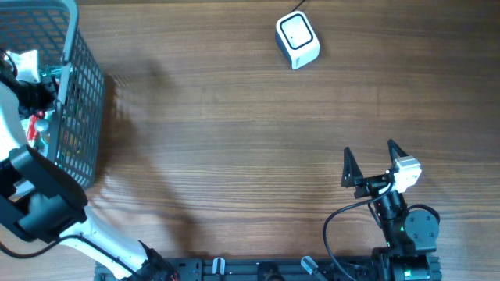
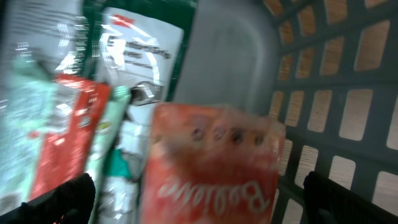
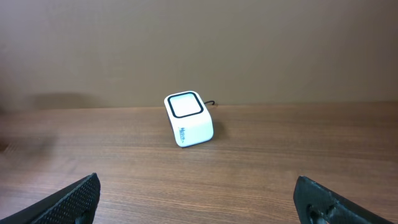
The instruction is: Scan the item barcode
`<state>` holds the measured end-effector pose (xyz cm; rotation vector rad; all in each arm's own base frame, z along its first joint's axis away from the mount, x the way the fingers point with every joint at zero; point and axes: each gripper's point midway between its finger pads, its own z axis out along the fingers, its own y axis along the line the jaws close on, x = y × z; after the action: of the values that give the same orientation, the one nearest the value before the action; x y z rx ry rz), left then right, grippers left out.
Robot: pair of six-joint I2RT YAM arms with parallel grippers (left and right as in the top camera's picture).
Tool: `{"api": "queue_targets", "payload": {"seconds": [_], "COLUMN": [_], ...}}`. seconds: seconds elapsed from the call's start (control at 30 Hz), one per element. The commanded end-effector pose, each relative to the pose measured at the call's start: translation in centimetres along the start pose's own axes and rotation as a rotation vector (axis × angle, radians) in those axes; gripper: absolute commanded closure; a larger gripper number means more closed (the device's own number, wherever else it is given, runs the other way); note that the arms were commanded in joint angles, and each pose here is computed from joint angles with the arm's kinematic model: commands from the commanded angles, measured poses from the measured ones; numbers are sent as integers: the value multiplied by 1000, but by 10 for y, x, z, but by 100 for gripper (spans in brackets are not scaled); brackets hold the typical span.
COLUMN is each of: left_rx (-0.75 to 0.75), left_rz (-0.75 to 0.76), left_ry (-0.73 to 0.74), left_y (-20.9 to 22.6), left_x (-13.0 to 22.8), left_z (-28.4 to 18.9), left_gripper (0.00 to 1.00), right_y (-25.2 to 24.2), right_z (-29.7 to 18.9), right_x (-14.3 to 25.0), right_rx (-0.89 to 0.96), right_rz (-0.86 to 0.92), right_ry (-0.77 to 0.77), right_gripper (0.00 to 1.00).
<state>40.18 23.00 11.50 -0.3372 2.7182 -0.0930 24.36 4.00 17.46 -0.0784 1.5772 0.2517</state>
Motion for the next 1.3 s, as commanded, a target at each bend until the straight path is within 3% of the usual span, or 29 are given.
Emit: {"api": "queue_targets", "payload": {"seconds": [0.0, 0.23, 0.5, 0.67, 0.83, 1.03, 1.27], "left_rx": [104, 118, 128, 122, 101, 17, -144], "left_rz": [68, 56, 45, 46, 49, 69, 68], "left_ry": [5, 42, 73, 73, 65, -112, -479], "left_y": [-15, -13, -11, -10, -8, -6, -16], "left_x": [3, 11, 18, 18, 15, -32, -91], "left_z": [16, 33, 46, 47, 42, -25, -173], "left_gripper": [0, 2, 21, 41, 43, 45, 46], "right_y": [-2, -2, -2, -2, -2, -2, -2], "right_z": [0, 0, 0, 0, 0, 0, 0], "right_x": [-1, -1, -1, -1, -1, -1, -1], "right_rx": [10, 10, 10, 10, 10, 10, 10], "right_rz": [-6, -6, -6, -6, -6, -6, -6], "right_ry": [-5, -5, -5, -5, -5, -5, -5], "right_gripper": [0, 0, 0, 0, 0, 0, 0]}}
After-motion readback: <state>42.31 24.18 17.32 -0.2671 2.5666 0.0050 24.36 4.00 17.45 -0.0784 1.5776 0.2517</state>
